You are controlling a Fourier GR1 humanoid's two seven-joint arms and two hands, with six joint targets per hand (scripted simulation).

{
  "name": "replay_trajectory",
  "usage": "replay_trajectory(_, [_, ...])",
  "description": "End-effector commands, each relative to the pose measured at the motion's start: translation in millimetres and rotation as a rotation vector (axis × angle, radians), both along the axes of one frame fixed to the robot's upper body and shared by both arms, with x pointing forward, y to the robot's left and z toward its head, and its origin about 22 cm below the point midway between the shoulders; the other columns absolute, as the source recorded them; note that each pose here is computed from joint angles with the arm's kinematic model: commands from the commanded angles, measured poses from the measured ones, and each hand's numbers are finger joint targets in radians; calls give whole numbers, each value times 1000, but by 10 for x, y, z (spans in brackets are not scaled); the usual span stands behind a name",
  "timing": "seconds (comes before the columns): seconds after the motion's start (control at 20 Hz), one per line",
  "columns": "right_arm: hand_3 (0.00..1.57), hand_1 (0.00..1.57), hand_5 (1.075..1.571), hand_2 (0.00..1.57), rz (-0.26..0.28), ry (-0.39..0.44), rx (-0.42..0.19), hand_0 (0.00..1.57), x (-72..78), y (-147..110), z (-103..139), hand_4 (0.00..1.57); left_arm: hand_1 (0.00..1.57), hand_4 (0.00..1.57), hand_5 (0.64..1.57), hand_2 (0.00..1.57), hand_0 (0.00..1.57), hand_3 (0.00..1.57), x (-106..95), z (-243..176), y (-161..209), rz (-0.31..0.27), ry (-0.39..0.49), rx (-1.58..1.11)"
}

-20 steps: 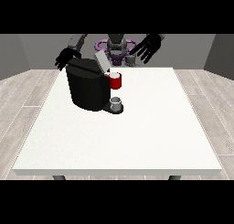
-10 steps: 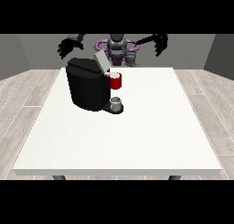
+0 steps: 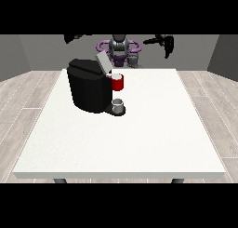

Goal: Insert the coffee pod into the coffee machine and close the lid

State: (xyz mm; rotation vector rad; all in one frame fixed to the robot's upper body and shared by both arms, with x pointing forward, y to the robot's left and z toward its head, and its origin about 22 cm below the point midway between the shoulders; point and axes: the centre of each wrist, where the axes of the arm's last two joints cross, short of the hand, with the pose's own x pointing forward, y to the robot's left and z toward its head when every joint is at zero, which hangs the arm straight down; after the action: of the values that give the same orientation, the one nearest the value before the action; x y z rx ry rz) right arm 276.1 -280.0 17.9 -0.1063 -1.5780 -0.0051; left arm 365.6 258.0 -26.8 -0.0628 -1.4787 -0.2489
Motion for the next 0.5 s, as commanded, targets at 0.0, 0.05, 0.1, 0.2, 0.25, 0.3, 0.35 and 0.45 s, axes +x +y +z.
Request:
replay_trajectory(0.0, [0,0,1571,0,25,-12,-12,0,40,29,74,0,0,57,1571,0,0,0,-177,-159,-74,-25,27,-92])
replay_trajectory(0.05, [0,0,1571,0,100,-29,-15,0,105,212,202,0,0,135,1571,0,0,0,-224,-199,43,6,9,-74])
replay_trajectory(0.1, [0,0,1571,0,74,-23,-49,0,92,114,119,0,0,140,1571,0,0,0,-116,-57,-16,-22,42,-116])
replay_trajectory(0.2, [0,0,1571,0,84,-20,-65,0,159,4,199,0,0,0,1571,0,0,0,-201,-98,-172,-45,17,-113])
replay_trajectory(0.25, [0,0,1571,0,122,-8,-63,0,164,183,282,0,0,0,1571,0,0,0,-307,-199,-208,-2,20,-92])
replay_trajectory(0.3, [0,0,1571,0,138,-88,-71,0,216,135,287,137,0,0,1571,0,0,0,-152,67,-21,-20,-43,-92])
replay_trajectory(0.35, [0,0,1571,0,130,-44,-95,0,181,331,236,239,0,88,1571,0,0,0,-247,-7,-3,-15,-28,-100])
replay_trajectory(0.45, [0,0,1571,0,114,-83,-119,0,298,293,267,215,0,222,1571,0,0,0,-222,85,-145,-57,-56,-112])
